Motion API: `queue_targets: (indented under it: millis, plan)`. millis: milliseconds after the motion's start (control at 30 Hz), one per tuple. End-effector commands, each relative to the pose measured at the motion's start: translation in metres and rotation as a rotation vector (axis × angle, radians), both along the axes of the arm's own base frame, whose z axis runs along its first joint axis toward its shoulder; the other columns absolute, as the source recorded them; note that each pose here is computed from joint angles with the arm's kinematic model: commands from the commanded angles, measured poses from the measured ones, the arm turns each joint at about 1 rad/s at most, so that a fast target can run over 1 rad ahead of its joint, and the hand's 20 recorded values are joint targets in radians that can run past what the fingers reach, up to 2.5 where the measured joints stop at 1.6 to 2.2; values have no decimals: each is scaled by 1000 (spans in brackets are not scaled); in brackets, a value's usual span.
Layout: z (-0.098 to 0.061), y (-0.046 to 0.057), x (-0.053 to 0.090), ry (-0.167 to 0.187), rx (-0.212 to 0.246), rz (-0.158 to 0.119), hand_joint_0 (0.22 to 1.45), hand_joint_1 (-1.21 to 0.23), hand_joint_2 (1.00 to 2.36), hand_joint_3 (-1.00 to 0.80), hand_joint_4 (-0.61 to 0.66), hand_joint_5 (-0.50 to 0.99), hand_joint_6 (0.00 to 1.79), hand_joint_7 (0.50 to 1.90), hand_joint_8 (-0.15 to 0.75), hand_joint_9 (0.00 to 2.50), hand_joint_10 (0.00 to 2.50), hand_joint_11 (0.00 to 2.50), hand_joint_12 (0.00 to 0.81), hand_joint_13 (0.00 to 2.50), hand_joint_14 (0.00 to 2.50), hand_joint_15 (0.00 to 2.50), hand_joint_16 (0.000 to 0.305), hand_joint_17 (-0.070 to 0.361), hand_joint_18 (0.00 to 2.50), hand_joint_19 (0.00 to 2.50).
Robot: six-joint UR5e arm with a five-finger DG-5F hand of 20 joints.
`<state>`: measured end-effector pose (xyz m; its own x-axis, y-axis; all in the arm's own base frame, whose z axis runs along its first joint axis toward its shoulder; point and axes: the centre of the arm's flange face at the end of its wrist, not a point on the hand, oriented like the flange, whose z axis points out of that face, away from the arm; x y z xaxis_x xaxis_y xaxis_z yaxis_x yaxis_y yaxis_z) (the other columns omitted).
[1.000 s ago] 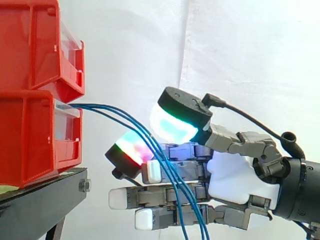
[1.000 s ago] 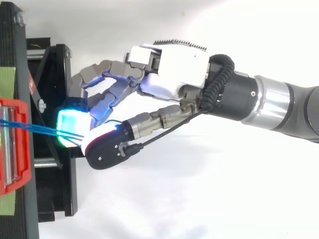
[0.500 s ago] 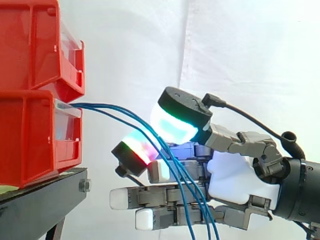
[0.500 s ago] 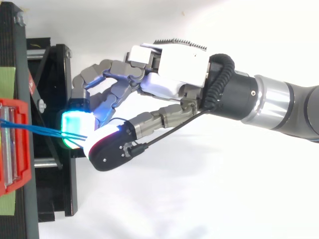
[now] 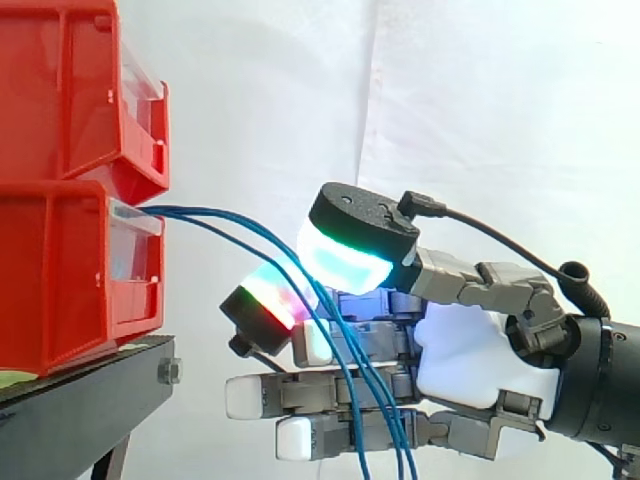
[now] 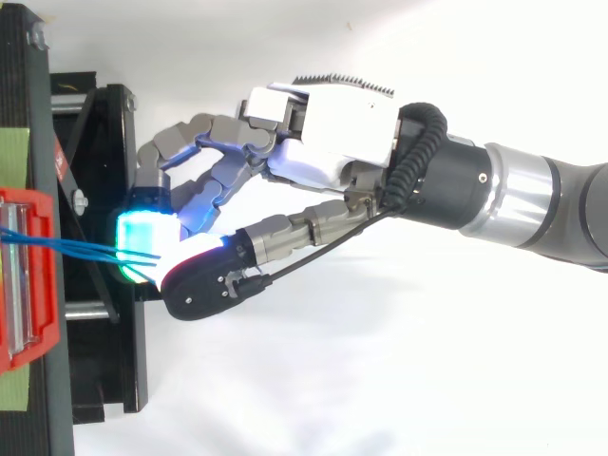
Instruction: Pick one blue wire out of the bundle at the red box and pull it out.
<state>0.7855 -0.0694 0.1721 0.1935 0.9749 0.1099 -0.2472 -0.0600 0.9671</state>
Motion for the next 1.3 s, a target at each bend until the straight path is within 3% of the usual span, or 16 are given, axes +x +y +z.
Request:
queue_targets:
  millis: [0,533,733,933,1267]
  plan:
    - [0,0,0,0,0,1,628,-847,1012,-227,235,-138,775,1045,282,1009,21,694,382,720,15,406,52,118,661,539]
    - [0,0,0,0,0,-1,654,-920,1000,-500,153,-112,864,1153,264,1163,23,817,351,731,15,397,46,103,635,529]
    - [0,-1,0,0,0,-2,550,-744,1000,-500,153,-72,794,1211,253,1194,22,678,364,760,15,397,47,106,659,555]
    - [0,-1,0,0,0,-2,583,-697,1007,-410,147,-69,781,1275,256,1202,22,702,368,760,15,406,47,105,659,572]
    - [0,-1,0,0,0,-1,622,-877,1017,-234,142,-105,865,1271,271,1163,21,786,363,742,17,409,47,105,653,547]
